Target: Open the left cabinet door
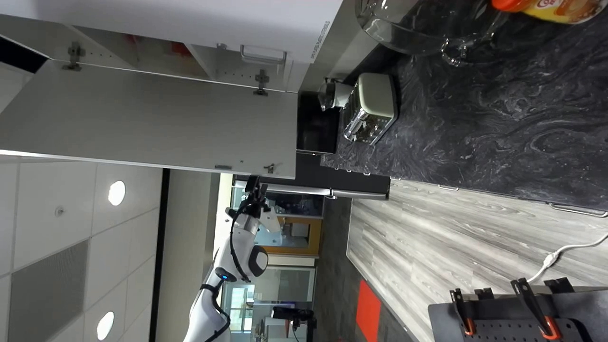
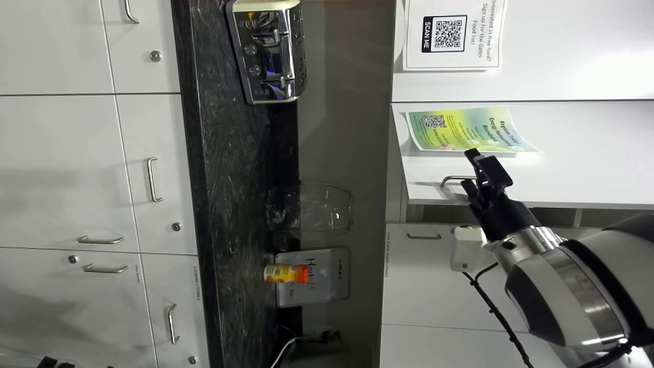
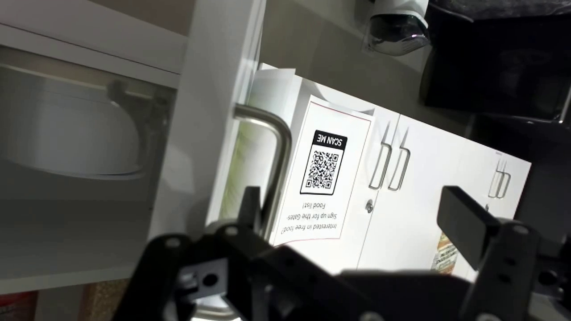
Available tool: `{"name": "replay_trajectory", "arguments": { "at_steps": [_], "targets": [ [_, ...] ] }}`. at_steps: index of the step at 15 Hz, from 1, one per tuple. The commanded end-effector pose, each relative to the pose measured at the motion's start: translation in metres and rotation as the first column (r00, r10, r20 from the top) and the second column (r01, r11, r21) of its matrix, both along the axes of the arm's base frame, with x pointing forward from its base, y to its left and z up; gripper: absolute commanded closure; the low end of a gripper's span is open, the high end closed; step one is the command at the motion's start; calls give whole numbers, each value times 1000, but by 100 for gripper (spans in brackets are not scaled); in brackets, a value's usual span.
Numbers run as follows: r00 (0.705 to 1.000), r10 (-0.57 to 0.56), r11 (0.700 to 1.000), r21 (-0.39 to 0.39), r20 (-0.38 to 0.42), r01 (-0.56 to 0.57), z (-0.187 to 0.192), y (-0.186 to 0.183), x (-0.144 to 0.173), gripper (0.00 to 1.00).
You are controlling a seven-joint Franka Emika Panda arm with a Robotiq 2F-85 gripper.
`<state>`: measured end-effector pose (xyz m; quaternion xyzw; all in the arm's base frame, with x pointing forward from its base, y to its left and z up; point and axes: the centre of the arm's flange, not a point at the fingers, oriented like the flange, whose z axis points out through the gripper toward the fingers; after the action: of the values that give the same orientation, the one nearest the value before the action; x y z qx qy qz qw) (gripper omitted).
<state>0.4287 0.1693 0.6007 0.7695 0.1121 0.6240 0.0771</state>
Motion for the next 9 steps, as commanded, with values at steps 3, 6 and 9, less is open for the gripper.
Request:
{"name": "replay_trajectory", "arguments": {
  "at_steps": [3,6,9],
  "targets": [
    [995,67,997,-44,-70,-70,32,47,-24,0],
    [1000,-1,993,-115,0,1,21,67,-24,0],
    [998,-1,988,-157,57,9,-5,111,-35,0]
  ]
}}
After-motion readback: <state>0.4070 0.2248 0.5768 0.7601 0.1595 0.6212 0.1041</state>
